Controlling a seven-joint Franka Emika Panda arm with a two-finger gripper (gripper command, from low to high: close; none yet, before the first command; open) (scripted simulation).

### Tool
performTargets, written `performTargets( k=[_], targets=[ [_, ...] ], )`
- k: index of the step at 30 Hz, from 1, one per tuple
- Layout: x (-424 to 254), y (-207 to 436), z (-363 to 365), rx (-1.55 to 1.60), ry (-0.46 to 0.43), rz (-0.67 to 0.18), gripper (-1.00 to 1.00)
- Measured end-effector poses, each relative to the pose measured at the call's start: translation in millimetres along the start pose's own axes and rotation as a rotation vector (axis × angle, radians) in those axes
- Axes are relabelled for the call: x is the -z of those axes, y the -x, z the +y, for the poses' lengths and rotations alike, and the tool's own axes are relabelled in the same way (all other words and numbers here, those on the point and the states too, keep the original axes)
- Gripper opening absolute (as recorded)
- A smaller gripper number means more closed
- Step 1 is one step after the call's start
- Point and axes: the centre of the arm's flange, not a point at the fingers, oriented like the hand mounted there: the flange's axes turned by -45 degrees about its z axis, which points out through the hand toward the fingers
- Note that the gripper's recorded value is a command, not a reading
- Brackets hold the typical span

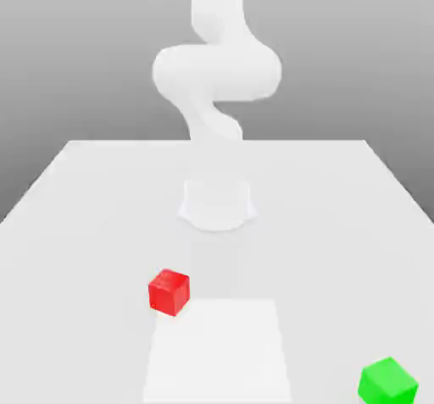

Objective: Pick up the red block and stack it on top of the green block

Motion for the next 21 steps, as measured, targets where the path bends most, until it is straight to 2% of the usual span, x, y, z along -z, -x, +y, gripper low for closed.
performTargets(
  k=[8, 17, 21],
  targets=[
    [-175, 103, 39, -0.147, 0.077, -0.291, 0.00],
    [-296, 310, 80, -0.364, 0.156, -0.652, 0.00],
    [-330, 362, 84, -0.397, 0.166, -0.705, 0.00]
  ],
)
